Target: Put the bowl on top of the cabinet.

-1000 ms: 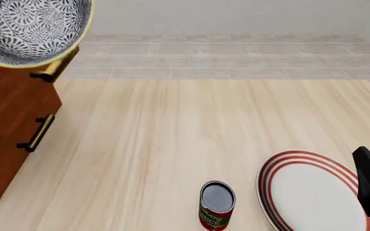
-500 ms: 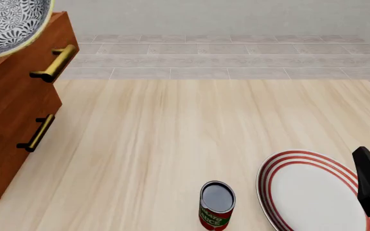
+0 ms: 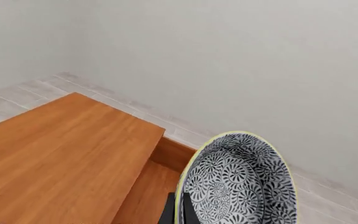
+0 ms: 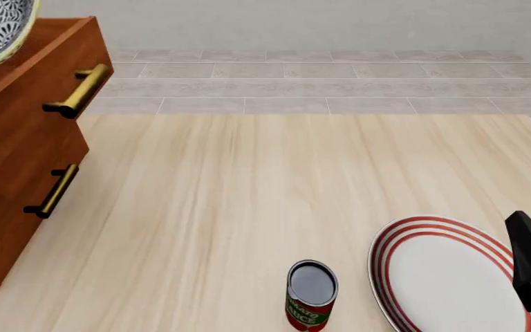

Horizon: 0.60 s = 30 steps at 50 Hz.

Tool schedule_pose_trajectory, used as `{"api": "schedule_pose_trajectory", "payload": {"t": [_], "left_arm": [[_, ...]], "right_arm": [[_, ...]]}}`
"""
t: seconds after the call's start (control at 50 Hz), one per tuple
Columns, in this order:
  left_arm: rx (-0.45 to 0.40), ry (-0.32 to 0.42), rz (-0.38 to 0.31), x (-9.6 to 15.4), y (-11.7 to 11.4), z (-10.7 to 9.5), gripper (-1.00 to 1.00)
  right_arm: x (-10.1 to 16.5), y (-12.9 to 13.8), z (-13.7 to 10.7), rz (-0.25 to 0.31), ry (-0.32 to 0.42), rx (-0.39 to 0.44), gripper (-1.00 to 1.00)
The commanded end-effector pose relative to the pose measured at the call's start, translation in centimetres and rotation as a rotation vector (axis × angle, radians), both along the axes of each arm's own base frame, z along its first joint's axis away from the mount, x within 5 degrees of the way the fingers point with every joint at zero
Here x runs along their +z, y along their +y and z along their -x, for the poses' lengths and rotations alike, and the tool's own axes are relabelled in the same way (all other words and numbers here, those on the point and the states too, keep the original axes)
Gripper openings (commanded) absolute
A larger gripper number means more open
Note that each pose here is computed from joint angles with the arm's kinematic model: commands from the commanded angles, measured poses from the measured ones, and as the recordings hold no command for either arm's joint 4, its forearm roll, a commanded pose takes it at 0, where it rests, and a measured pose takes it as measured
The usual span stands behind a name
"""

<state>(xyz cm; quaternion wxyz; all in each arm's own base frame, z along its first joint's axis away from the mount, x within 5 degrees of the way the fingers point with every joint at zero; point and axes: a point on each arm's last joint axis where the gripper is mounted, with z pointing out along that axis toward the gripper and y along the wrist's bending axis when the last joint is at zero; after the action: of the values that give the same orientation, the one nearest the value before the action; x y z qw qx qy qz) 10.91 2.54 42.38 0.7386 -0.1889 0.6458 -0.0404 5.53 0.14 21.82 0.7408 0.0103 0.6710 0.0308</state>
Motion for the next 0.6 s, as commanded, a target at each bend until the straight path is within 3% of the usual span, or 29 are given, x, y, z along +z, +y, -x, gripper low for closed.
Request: {"api": "schedule_pose_trajectory", "payload": {"t": [0.02, 0.16, 0.6], "left_arm": [[0.052, -0.017, 0.019, 0.4, 0.5, 0.7, -1.00], [0.100, -0.026, 0.003, 0.8, 0.7, 1.6, -1.00], [0.169, -0.005, 0.041, 0.6, 1.5, 1.4, -1.00]], "right_arm": [[0.0, 0.0, 0.0, 0.002, 0.000, 0.000, 1.00], [0.0, 0.0, 0.0, 0.003, 0.000, 0.001, 1.00], [0.0, 0.0, 0.0, 0.003, 0.000, 0.002, 1.00]]}}
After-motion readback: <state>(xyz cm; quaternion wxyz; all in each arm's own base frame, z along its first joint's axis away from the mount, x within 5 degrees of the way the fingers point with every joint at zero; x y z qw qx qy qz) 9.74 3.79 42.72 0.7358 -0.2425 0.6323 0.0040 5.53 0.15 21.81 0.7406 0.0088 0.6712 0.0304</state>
